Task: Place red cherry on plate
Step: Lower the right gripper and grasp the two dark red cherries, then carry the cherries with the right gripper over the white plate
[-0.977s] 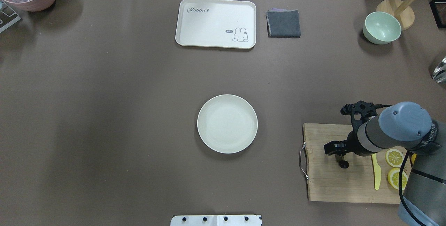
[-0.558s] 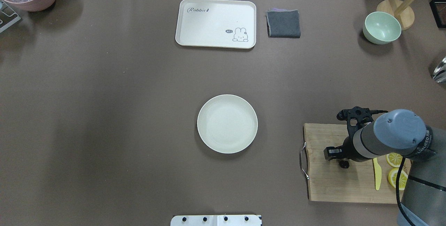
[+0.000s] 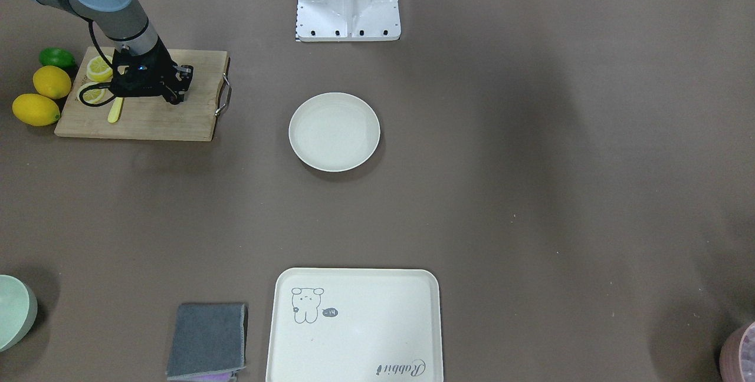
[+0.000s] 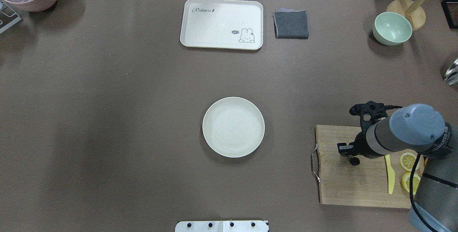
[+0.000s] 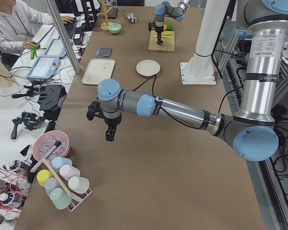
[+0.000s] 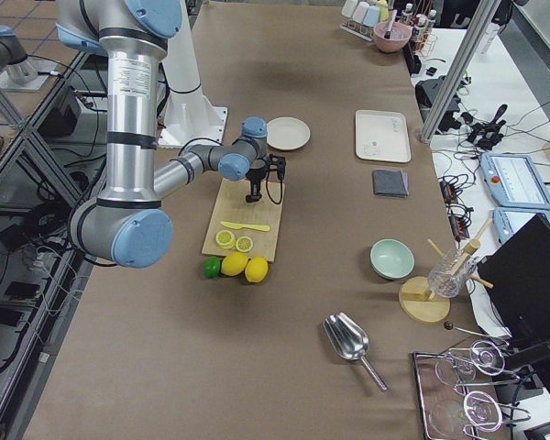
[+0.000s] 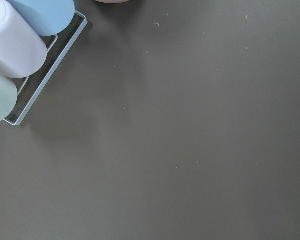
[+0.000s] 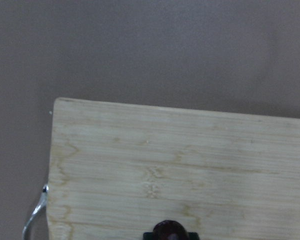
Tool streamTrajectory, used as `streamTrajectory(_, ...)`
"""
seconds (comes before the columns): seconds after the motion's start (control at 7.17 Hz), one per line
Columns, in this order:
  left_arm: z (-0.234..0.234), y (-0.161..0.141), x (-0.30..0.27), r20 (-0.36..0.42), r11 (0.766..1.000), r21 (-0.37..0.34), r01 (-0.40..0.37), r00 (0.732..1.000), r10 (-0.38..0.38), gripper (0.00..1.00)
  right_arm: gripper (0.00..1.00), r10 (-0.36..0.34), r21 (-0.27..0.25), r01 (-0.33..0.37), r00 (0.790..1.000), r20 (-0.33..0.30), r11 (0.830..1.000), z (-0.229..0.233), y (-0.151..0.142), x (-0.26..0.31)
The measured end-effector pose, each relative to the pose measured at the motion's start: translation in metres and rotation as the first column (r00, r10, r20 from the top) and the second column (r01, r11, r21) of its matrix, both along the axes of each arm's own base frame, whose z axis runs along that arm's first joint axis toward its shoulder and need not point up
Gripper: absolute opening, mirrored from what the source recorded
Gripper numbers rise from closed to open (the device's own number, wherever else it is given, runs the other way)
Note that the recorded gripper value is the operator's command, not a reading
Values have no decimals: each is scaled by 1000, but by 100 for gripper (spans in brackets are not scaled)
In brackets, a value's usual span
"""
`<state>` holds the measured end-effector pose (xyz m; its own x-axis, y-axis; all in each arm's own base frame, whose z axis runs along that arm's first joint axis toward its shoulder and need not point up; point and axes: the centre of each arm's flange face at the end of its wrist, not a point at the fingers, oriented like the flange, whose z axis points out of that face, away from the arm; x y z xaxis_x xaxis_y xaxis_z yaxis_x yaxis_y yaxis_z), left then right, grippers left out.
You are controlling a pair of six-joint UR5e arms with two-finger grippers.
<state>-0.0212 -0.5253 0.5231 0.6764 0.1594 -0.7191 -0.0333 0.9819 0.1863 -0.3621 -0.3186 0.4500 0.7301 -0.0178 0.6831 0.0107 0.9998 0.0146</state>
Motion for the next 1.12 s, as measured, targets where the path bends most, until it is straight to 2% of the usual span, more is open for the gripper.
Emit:
streamTrajectory(0.42,0,0,0,0,1000,0,0,1000,0,98,0,61,2,-61,997,49,998,-33,-32,15)
streamTrajectory(0.84,1,0,0,0,1000,-2,0,1000,0,98,0,118,-42,-116,991,67,992,-146,-93,2)
streamTrajectory(1.12,3,0,1,0,1000,-6,-1,1000,1,98,0,119,-29,-117,988,101,993,-219,-106,-17)
